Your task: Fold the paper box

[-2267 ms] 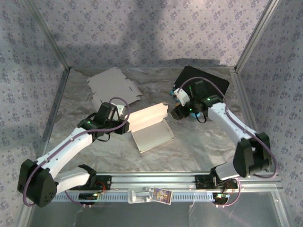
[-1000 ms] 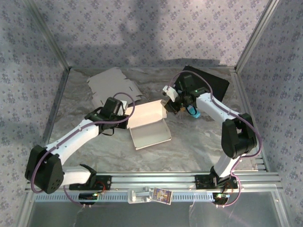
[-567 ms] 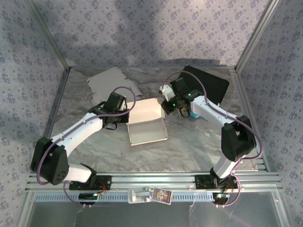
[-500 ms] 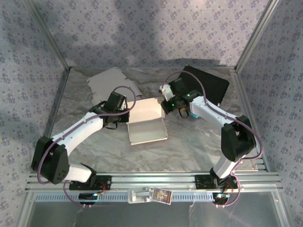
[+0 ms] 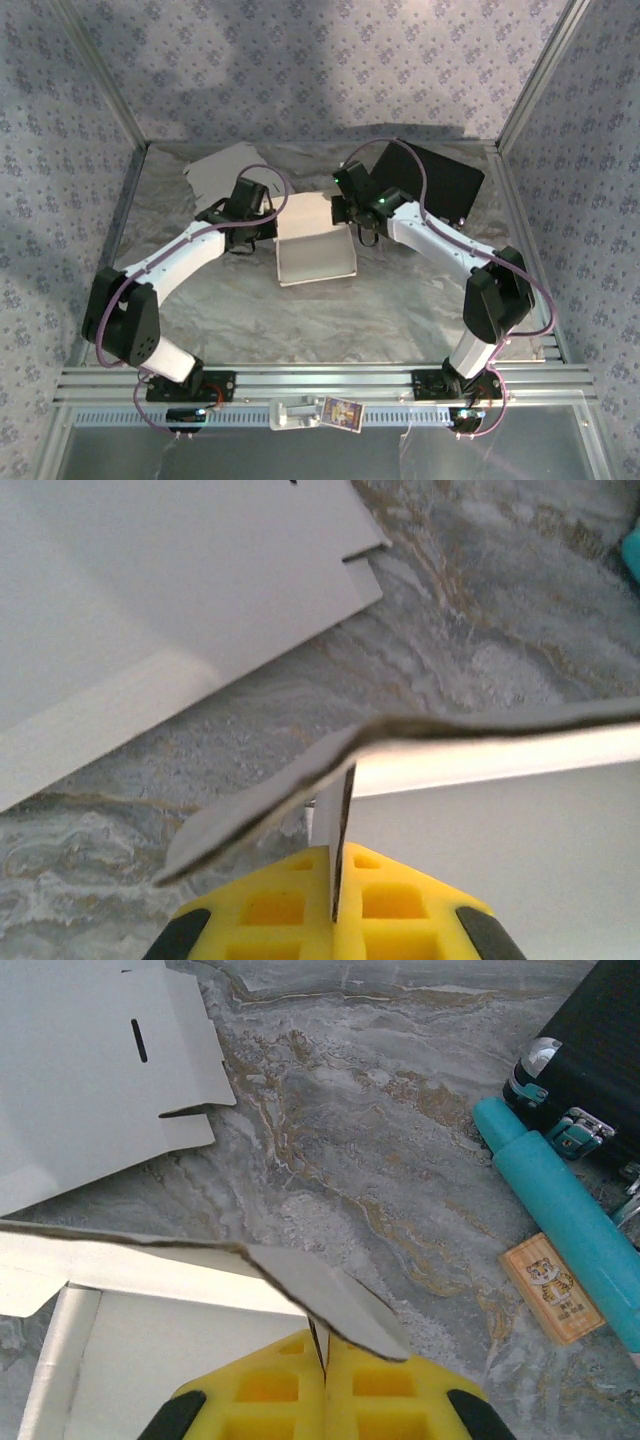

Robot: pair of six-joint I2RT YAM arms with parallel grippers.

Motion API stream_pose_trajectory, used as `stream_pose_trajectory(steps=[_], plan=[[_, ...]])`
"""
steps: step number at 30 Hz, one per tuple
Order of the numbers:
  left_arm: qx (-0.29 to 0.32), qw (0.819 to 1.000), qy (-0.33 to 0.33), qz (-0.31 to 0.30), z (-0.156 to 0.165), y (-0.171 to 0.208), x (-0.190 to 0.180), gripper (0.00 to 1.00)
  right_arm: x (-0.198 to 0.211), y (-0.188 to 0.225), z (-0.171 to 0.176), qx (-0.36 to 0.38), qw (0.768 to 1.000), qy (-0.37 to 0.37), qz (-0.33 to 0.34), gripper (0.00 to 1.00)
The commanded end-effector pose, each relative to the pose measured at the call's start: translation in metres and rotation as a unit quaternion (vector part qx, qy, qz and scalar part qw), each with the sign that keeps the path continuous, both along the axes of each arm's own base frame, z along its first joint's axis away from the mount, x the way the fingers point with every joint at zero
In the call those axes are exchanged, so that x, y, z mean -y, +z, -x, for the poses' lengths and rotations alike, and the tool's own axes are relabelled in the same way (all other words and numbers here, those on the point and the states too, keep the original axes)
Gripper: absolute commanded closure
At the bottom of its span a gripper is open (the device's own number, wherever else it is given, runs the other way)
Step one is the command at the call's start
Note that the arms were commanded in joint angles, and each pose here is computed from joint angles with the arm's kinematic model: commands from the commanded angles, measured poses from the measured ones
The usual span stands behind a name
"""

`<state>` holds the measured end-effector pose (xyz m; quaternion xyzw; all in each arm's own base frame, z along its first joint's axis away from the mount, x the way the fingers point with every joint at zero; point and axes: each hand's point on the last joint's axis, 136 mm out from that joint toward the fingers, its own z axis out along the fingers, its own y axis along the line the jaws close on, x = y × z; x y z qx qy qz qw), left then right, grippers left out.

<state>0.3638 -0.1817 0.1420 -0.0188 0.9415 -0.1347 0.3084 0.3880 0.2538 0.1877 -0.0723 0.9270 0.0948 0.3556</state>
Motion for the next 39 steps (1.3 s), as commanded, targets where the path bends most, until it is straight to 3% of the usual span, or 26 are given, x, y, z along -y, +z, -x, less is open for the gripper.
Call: stream_pose_trajectory(steps=[1,16,20,31,39], plan=[[0.048,0.998,0.0,0.046,-0.019,0.017,0.014,1.0,-0.005,-0.004,-0.008,0.008,0.999,-0.025,-0.031,1.0],[0.052,0.995,-0.003,0.087,-0.018,-0.004,0.023,1.0,-0.001,-0.023,-0.001,0.024,0.995,-0.054,-0.08,1.0],[0.056,0.993,-0.007,0.1,-0.011,-0.01,0.024,1.0,0.007,-0.043,0.013,0.015,0.995,-0.065,-0.081,1.0],[0.039,0.995,-0.015,0.091,0.016,-0.029,0.016,1.0,0.008,-0.045,0.036,0.028,0.994,-0.081,-0.07,1.0],[0.029,0.994,-0.019,0.099,0.033,-0.039,0.019,1.0,0.007,-0.053,0.05,0.043,0.989,-0.102,-0.103,1.0]])
